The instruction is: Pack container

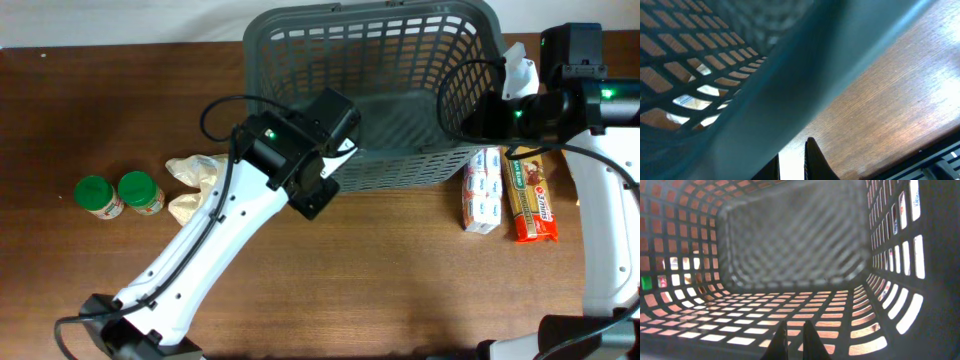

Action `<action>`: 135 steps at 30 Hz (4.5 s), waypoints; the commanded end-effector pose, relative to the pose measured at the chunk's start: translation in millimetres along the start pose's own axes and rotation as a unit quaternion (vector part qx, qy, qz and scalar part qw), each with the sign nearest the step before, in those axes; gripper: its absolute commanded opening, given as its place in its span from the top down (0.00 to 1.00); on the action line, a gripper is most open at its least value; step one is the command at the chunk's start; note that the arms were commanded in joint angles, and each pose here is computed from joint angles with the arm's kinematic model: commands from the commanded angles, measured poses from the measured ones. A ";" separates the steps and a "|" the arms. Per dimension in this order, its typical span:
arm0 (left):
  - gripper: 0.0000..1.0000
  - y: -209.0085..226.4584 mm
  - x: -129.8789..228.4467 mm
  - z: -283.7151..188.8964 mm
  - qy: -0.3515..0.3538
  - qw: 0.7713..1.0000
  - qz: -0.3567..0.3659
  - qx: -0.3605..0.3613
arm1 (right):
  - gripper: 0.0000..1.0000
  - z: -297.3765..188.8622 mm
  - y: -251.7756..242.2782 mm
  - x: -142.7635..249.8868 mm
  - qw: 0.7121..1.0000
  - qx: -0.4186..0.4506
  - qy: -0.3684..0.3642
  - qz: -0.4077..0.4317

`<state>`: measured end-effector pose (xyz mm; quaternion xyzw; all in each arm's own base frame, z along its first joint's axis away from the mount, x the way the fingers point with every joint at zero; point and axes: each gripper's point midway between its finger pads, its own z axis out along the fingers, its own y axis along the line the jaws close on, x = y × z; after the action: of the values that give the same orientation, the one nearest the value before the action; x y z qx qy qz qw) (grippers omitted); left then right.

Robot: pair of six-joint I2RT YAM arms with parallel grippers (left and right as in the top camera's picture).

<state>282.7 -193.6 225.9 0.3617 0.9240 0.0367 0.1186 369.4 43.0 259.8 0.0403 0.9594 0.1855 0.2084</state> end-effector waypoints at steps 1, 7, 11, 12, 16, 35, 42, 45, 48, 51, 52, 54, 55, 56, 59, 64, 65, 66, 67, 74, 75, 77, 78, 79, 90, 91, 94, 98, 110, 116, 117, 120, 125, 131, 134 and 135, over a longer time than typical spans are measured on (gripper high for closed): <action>0.98 7.6 -1.6 -4.6 -0.008 1.000 0.000 -0.010 | 0.96 -4.0 9.5 -0.9 1.000 -0.019 -0.008 -0.014; 0.98 6.0 7.1 -39.0 -0.037 0.999 -0.023 0.004 | 0.96 -42.7 31.6 -24.9 0.993 -0.045 -0.099 -0.052; 0.98 13.7 16.4 -98.4 -0.121 0.992 -0.039 -0.004 | 0.96 -97.0 31.0 -53.0 0.977 -0.035 -0.201 -0.066; 0.98 17.8 20.0 -109.9 -0.139 0.989 -0.044 -0.011 | 0.96 -105.9 26.5 -56.4 0.974 -0.030 -0.215 -0.063; 0.89 40.5 43.1 -141.5 -0.182 0.979 -0.077 -0.054 | 0.96 -117.0 -4.0 -62.7 0.972 -0.003 -0.231 -0.029; 0.82 87.7 95.2 -159.2 -0.174 0.964 -0.169 -0.110 | 0.96 8.9 -89.8 -85.6 0.985 -0.071 -0.095 0.125; 0.82 85.2 97.5 -156.7 -0.166 0.966 -0.167 -0.104 | 0.96 19.5 -57.4 -82.1 0.986 -0.114 -0.073 0.100; 0.82 84.6 99.1 -156.0 -0.162 0.967 -0.167 -0.104 | 0.96 26.4 -39.6 -78.1 0.987 -0.122 -0.060 0.086; 0.82 84.1 100.7 -155.4 -0.159 0.968 -0.166 -0.103 | 0.96 30.5 -28.7 -76.5 0.988 -0.126 -0.054 0.075; 0.82 83.1 103.1 -154.5 -0.153 0.969 -0.166 -0.102 | 0.96 33.1 -27.5 -76.3 0.989 -0.117 -0.054 0.071; 0.82 82.9 103.6 -154.3 -0.152 0.969 -0.165 -0.102 | 0.96 33.4 -29.6 -76.3 0.990 -0.112 -0.054 0.071; 0.82 82.9 103.7 -154.4 -0.152 0.969 -0.165 -0.102 | 0.96 32.0 -39.1 -77.2 0.990 -0.099 -0.058 0.078; 0.80 83.0 103.7 -154.4 -0.152 0.969 -0.166 -0.102 | 0.96 30.3 -44.0 -77.6 0.990 -0.095 -0.060 0.083; 0.77 83.0 103.7 -154.3 -0.152 0.969 -0.165 -0.102 | 0.96 26.8 -50.4 -78.0 0.990 -0.092 -0.064 0.090; 0.58 82.9 103.6 -154.3 -0.152 0.969 -0.165 -0.102 | 0.96 10.3 -76.4 -78.9 0.987 -0.075 -0.080 0.116; 0.41 83.0 103.7 -154.3 -0.153 0.968 -0.174 -0.101 | 0.96 -40.0 -162.4 -63.2 0.972 0.033 -0.122 0.197; 0.37 82.9 103.6 -154.3 -0.153 0.967 -0.178 -0.100 | 0.96 -51.7 -179.6 -57.4 0.966 0.053 -0.130 0.216; 0.31 82.9 103.6 -154.3 -0.154 0.966 -0.181 -0.099 | 0.96 -61.1 -191.6 -53.1 0.961 0.062 -0.137 0.230; 0.27 82.9 103.6 -154.3 -0.154 0.966 -0.182 -0.099 | 0.96 -70.9 -203.9 -48.7 0.955 0.069 -0.146 0.249; 0.01 83.3 103.0 -154.7 -0.156 0.966 -0.181 -0.100 | 0.96 -107.7 -260.4 -25.6 0.923 0.103 -0.180 0.324; 0.01 83.3 103.0 -154.6 -0.155 0.966 -0.181 -0.100 | 0.96 -111.0 -265.1 -24.1 0.920 0.106 -0.184 0.329; 0.01 83.3 103.0 -154.6 -0.155 0.966 -0.181 -0.100 | 0.96 -113.7 -269.2 -22.6 0.918 0.110 -0.187 0.332; 0.01 83.2 103.1 -154.6 -0.155 0.966 -0.181 -0.100 | 0.96 -113.9 -269.7 -22.5 0.918 0.111 -0.188 0.332; 0.01 83.2 103.1 -154.6 -0.155 0.966 -0.181 -0.100 | 0.96 -113.9 -269.7 -22.6 0.918 0.111 -0.188 0.332; 0.01 83.2 103.0 -154.5 -0.155 0.966 -0.181 -0.100 | 0.23 -110.0 -285.8 -8.0 0.920 0.203 -0.150 0.299; 0.01 83.2 103.1 -154.6 -0.155 0.966 -0.181 -0.100 | 0.19 -110.6 -288.1 -7.6 0.921 0.212 -0.148 0.292; 0.01 83.2 103.1 -154.6 -0.155 0.966 -0.181 -0.100 | 0.07 -111.7 -302.7 -5.0 0.919 0.251 -0.137 0.270; 0.01 83.2 103.1 -154.6 -0.155 0.966 -0.181 -0.100 | 0.02 -100.4 -324.5 -3.3 0.923 0.280 -0.111 0.237; 0.01 83.2 103.1 -154.6 -0.155 0.966 -0.181 -0.100 | 0.00 -16.1 -373.0 26.0 0.934 0.313 0.051 0.166; 0.01 83.2 103.1 -154.6 -0.155 0.966 -0.181 -0.100 | 0.01 22.9 -366.7 17.2 0.942 0.313 0.104 0.067; 0.01 83.2 103.1 -154.6 -0.155 0.966 -0.181 -0.100 | 0.01 24.5 -369.4 17.9 0.934 0.332 0.117 0.060; 0.01 83.2 103.1 -154.6 -0.155 0.966 -0.181 -0.100 | 0.01 32.3 -372.0 14.0 0.920 0.364 0.139 0.028; 0.01 83.2 103.1 -154.6 -0.155 0.966 -0.181 -0.100 | 0.01 39.1 -368.0 -8.4 0.909 0.394 0.132 -0.027; 0.01 83.2 103.1 -154.6 -0.155 0.966 -0.181 -0.100 | 0.01 35.1 -373.3 -20.4 0.901 0.419 0.110 -0.026; 0.01 83.2 103.1 -154.6 -0.155 0.966 -0.181 -0.100 | 0.01 32.2 -377.6 -18.8 0.900 0.421 0.108 -0.021; 0.01 83.2 103.1 -154.6 -0.155 0.966 -0.181 -0.100 | 0.01 30.7 -379.7 -17.6 0.900 0.422 0.109 -0.018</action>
<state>225.5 -62.4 368.6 0.1840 0.9348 0.0472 0.3002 404.4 -291.1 97.6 0.0801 0.9688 -0.2208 0.0789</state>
